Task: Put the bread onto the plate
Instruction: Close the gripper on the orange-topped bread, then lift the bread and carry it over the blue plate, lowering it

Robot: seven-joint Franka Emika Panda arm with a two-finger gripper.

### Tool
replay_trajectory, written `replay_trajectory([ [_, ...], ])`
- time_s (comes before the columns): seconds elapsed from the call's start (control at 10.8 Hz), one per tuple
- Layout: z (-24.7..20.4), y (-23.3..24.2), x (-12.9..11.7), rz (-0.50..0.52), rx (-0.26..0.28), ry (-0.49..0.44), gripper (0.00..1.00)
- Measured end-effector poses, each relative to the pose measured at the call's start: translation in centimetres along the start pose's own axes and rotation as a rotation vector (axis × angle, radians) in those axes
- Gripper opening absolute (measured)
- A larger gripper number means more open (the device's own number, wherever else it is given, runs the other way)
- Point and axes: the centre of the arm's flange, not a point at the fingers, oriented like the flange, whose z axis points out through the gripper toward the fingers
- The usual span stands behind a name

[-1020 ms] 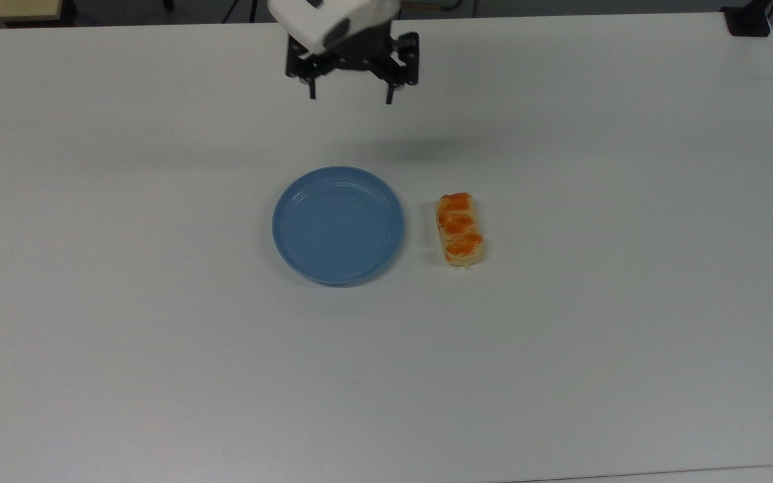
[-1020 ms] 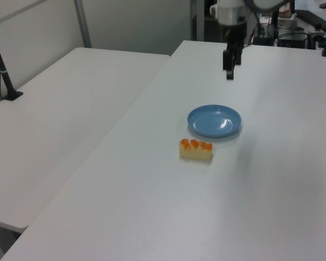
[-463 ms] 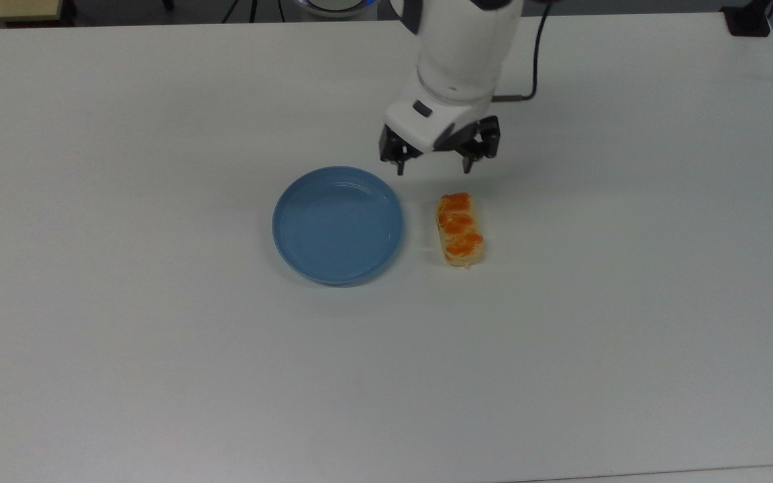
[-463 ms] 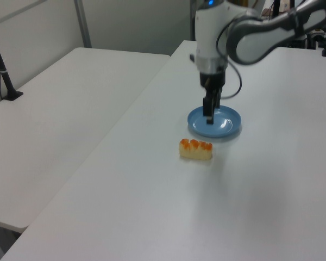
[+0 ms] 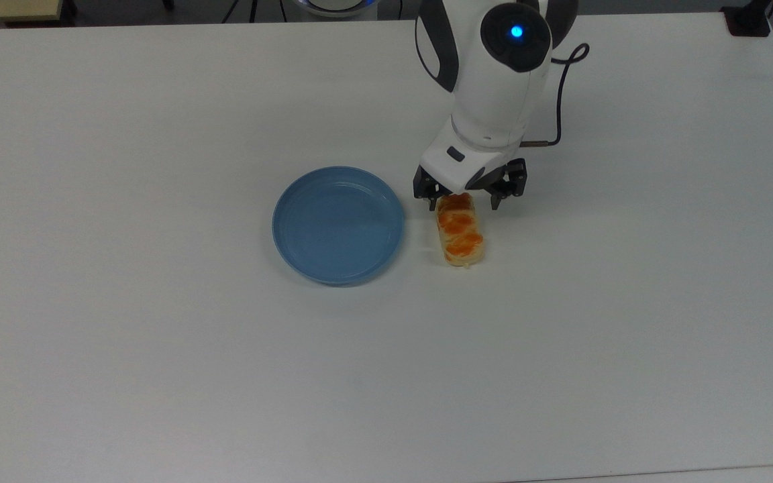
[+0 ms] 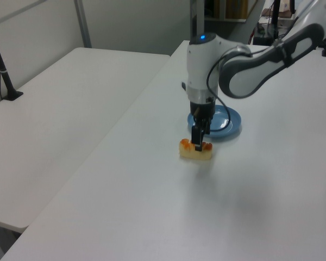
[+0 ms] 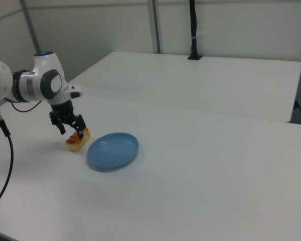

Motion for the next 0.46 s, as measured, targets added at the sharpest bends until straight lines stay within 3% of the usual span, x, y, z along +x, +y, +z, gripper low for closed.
replay_trajectory([
  [0.28,2.1,-0.4,0.8,0.002,0.02,0.04,0.93],
  [0.46,2.5,-0.5,0.9,0.001,0.023,0.043,0.61],
])
